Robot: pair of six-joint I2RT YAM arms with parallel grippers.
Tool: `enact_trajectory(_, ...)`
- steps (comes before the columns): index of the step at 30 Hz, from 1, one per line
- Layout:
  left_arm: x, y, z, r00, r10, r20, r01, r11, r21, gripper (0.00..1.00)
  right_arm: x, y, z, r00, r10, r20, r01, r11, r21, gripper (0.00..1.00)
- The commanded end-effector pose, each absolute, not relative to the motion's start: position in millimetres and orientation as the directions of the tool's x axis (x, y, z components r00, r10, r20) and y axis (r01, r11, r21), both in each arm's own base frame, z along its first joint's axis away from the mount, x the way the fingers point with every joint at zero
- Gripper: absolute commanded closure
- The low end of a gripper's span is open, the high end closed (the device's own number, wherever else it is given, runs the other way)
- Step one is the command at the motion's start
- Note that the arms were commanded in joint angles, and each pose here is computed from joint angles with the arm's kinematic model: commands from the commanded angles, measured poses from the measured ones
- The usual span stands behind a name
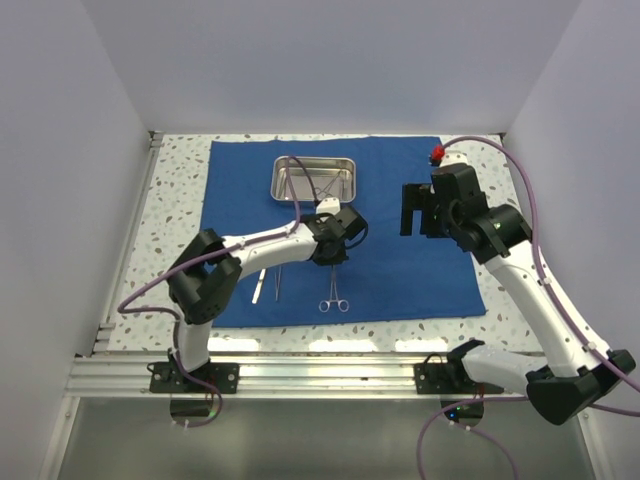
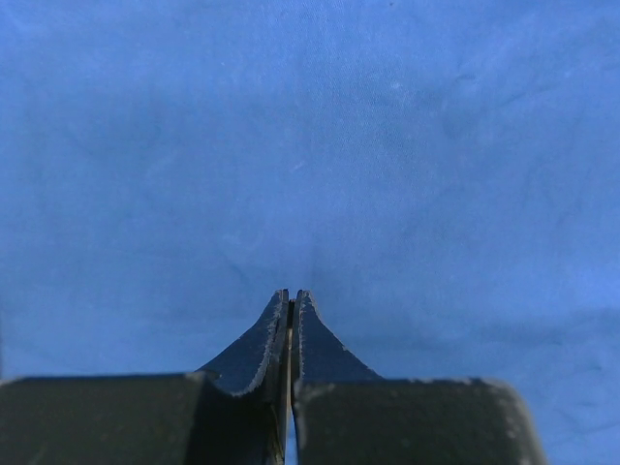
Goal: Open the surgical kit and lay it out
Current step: Place the medical item in the surgical kit.
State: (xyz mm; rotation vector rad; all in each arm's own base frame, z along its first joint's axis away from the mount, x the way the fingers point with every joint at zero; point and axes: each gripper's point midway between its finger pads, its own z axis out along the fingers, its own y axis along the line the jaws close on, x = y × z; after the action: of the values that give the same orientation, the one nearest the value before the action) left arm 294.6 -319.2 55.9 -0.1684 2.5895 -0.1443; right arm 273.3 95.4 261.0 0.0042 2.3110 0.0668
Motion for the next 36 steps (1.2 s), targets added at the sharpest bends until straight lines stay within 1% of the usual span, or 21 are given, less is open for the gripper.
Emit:
enact_trajectory(1,301,-330,48,-0.828,-0.178,-0.532,-0.108,0.981,-0.159,1.0,269,95,263,-0.672,0.005,-0.741,-0.043,0.998,0.046,0.01)
enact_trajectory(5,305,-330,38,-0.827,-0.146,-0.543,-0.088,0.987,-0.131,1.0,271,95,264,-0.67,0.001,-0.742,-0.044,0.998,0.041,0.01)
enact_trajectory(6,307,-332,40,-0.827,-0.139,-0.545,-0.081,0.988,-0.129,0.93,272,95,264,-0.668,0.0,-0.744,-0.044,0.998,0.04,0.01)
enact_trajectory(7,307,-333,39,-0.828,-0.13,-0.546,-0.073,0.989,-0.125,0.84,272,95,265,-0.668,0.0,-0.744,-0.043,0.998,0.039,0.01)
enact_trajectory(8,307,-333,39,-0.831,-0.115,-0.544,-0.059,0.991,-0.119,0.62,272,94,265,-0.666,0.002,-0.746,-0.038,0.999,0.036,0.01)
enact_trajectory(11,311,-337,52,-0.821,-0.101,-0.562,-0.032,0.991,-0.132,0.27,272,92,266,-0.663,-0.001,-0.748,-0.035,0.999,0.03,0.01)
enact_trajectory(12,314,-338,61,-0.814,-0.097,-0.573,-0.024,0.991,-0.134,0.1,272,92,266,-0.663,-0.002,-0.749,-0.032,0.999,0.025,0.01)
enact_trajectory(13,316,-340,70,-0.808,-0.096,-0.582,-0.018,0.99,-0.139,0.07,273,92,266,-0.662,-0.004,-0.749,-0.032,0.999,0.023,0.01)
enact_trajectory(14,318,-340,82,-0.801,-0.078,-0.594,0.0,0.991,-0.13,0.06,273,91,268,-0.66,-0.001,-0.752,-0.029,0.999,0.024,0.01)
enact_trajectory(16,334,-340,126,-0.755,-0.07,-0.652,0.009,0.993,-0.117,0.04,273,89,270,-0.656,-0.001,-0.754,-0.022,1.0,0.017,0.01)
enact_trajectory(17,348,-344,163,-0.703,-0.053,-0.709,0.048,0.991,-0.121,0.03,273,89,271,-0.653,0.002,-0.757,-0.02,1.0,0.02,0.01)
enact_trajectory(19,365,-347,197,-0.651,-0.039,-0.758,0.094,0.987,-0.132,0.03,274,88,273,-0.649,0.002,-0.76,-0.017,1.0,0.017,0.01)
enact_trajectory(20,384,-349,222,-0.608,-0.034,-0.793,0.139,0.979,-0.149,0.06,274,87,274,-0.646,0.007,-0.763,-0.01,1.0,0.018,0.01)
enact_trajectory(22,407,-346,239,-0.578,-0.037,-0.815,0.177,0.969,-0.17,0.11,274,87,277,-0.641,0.013,-0.768,-0.004,1.0,0.02,0.01)
enact_trajectory(23,432,-342,242,-0.564,-0.034,-0.825,0.207,0.961,-0.181,0.15,274,86,278,-0.639,0.015,-0.769,-0.001,1.0,0.02,0.01)
enact_trajectory(24,445,-338,242,-0.561,-0.032,-0.827,0.216,0.959,-0.183,0.17,273,85,280,-0.639,0.015,-0.769,0.001,1.0,0.018,0.01)
enact_trajectory(25,466,-322,241,-0.552,-0.018,-0.834,0.211,0.964,-0.16,0.18,274,83,283,-0.632,0.017,-0.774,0.009,1.0,0.014,0.01)
enact_trajectory(29,524,-319,223,-0.527,0.041,-0.849,0.243,0.964,-0.104,0.22,270,75,288,-0.629,0.008,-0.777,0.028,1.0,-0.013,0.01)
enact_trajectory(31,541,-313,214,-0.51,0.076,-0.857,0.261,0.963,-0.07,0.23,268,73,287,-0.633,0.003,-0.774,0.031,0.999,-0.022,0.01)
enact_trajectory(34,565,-308,187,-0.509,0.092,-0.856,0.277,0.959,-0.062,0.24,266,72,284,-0.644,0.004,-0.765,0.037,0.999,-0.025,0.01)
enact_trajectory(36,576,-302,180,-0.503,0.085,-0.86,0.274,0.959,-0.065,0.24,265,72,281,-0.651,0.014,-0.759,0.046,0.999,-0.021,0.01)
